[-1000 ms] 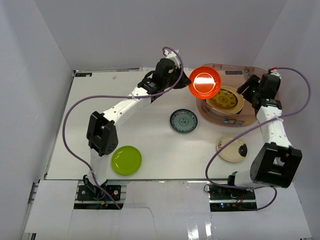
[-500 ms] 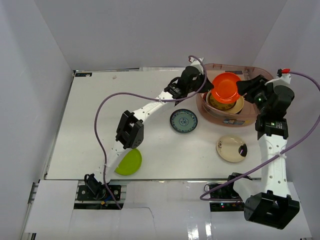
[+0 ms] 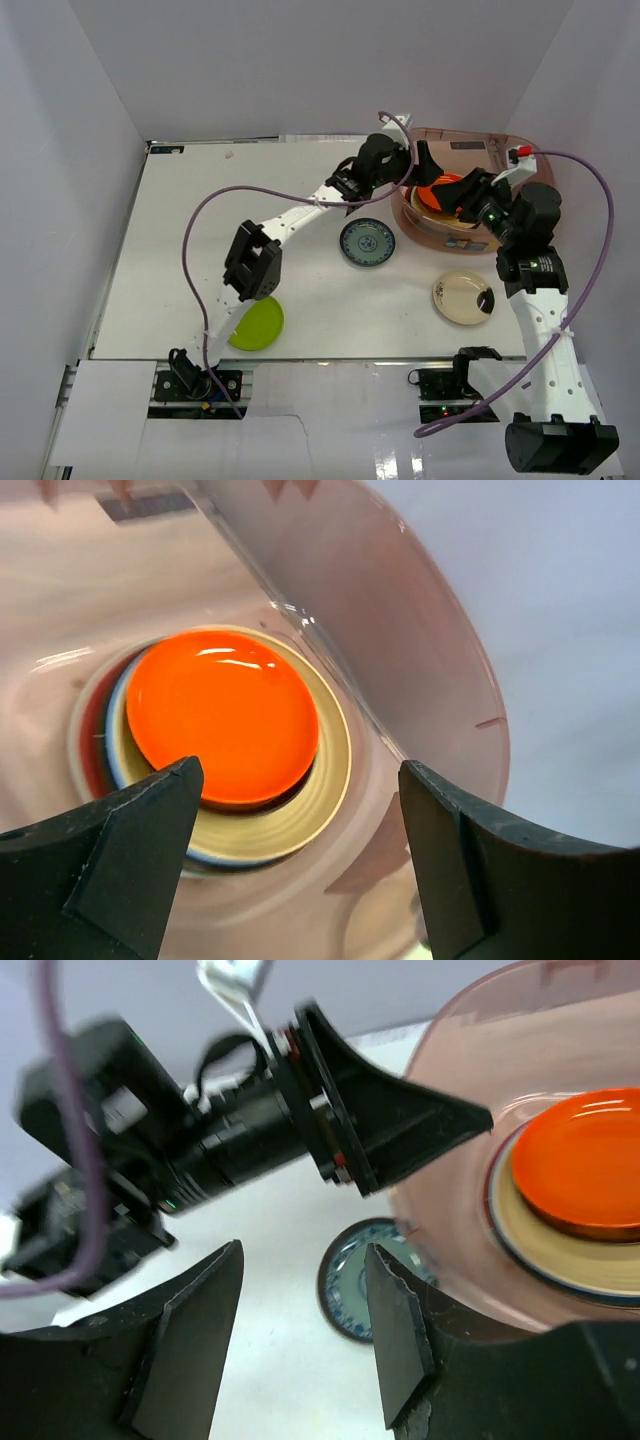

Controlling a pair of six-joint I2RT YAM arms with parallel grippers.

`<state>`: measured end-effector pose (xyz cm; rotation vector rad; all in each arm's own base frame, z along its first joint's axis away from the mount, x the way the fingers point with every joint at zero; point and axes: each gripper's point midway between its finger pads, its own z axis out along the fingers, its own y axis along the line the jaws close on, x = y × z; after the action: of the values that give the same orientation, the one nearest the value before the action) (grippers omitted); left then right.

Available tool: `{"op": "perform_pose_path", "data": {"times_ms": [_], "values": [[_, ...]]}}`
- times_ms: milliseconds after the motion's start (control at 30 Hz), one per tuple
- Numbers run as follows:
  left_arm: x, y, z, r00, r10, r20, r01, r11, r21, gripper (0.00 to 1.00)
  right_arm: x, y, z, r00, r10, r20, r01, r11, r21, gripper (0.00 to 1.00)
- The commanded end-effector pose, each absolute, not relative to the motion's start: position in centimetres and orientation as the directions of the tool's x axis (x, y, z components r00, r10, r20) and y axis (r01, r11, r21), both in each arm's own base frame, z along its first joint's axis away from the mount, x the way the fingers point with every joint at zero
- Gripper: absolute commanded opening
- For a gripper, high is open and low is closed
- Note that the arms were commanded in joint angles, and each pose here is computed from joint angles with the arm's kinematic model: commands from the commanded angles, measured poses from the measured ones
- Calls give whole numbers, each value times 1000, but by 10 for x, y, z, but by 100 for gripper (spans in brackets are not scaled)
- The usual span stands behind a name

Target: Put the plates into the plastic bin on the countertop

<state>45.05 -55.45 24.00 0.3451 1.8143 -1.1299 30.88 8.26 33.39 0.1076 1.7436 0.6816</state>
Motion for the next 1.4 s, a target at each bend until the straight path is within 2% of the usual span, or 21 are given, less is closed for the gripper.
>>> {"op": "perform_pose_path", "data": {"times_ms": [0,133,167,200,233,333,467,600,833,1167,1233,1267,1300,1367], "values": [[426,-485,378,-324,-305,-895,703,555,-444,89,290,110,311,-377,319,-869,-349,821,453,58],[397,-415,340,-359,-264,-896,588,682,-436,87,261,131,229,-539,206,-817,-317,849,423,59],[387,-392,350,-348,-290,-892,566,694,-446,86,255,130,213,-566,196,-801,-297,858,420,59],[382,-375,296,-422,-253,-871,491,744,-454,86,251,126,203,-572,199,-796,-266,873,409,58],[378,-363,280,-446,-252,-859,458,760,-461,86,242,126,177,-615,192,-765,-236,880,411,59],[366,-341,215,-567,-224,-793,374,788,-489,86,235,108,152,-625,229,-746,-124,915,384,62],[367,-337,160,-648,-177,-741,318,821,-474,85,224,85,111,-668,237,-706,5,950,314,65],[385,-344,113,-703,-152,-695,272,845,-460,84,217,68,75,-713,240,-659,107,966,236,63],[398,-358,80,-735,-145,-662,288,818,-499,81,217,51,50,-756,221,-616,183,975,125,61],[407,-364,37,-771,-106,-628,275,834,-478,60,216,36,19,-825,179,-537,226,974,-23,55],[408,-363,34,-771,-101,-629,274,838,-472,55,217,37,18,-833,163,-530,213,977,-34,43],[408,-362,32,-773,-97,-627,274,841,-467,51,218,39,16,-840,157,-519,205,978,-36,33],[409,-362,29,-773,-96,-628,270,845,-462,42,217,41,16,-843,146,-518,193,980,-37,17],[409,-360,29,-770,-94,-630,269,848,-456,35,216,47,17,-842,119,-526,167,985,-46,8]]}}
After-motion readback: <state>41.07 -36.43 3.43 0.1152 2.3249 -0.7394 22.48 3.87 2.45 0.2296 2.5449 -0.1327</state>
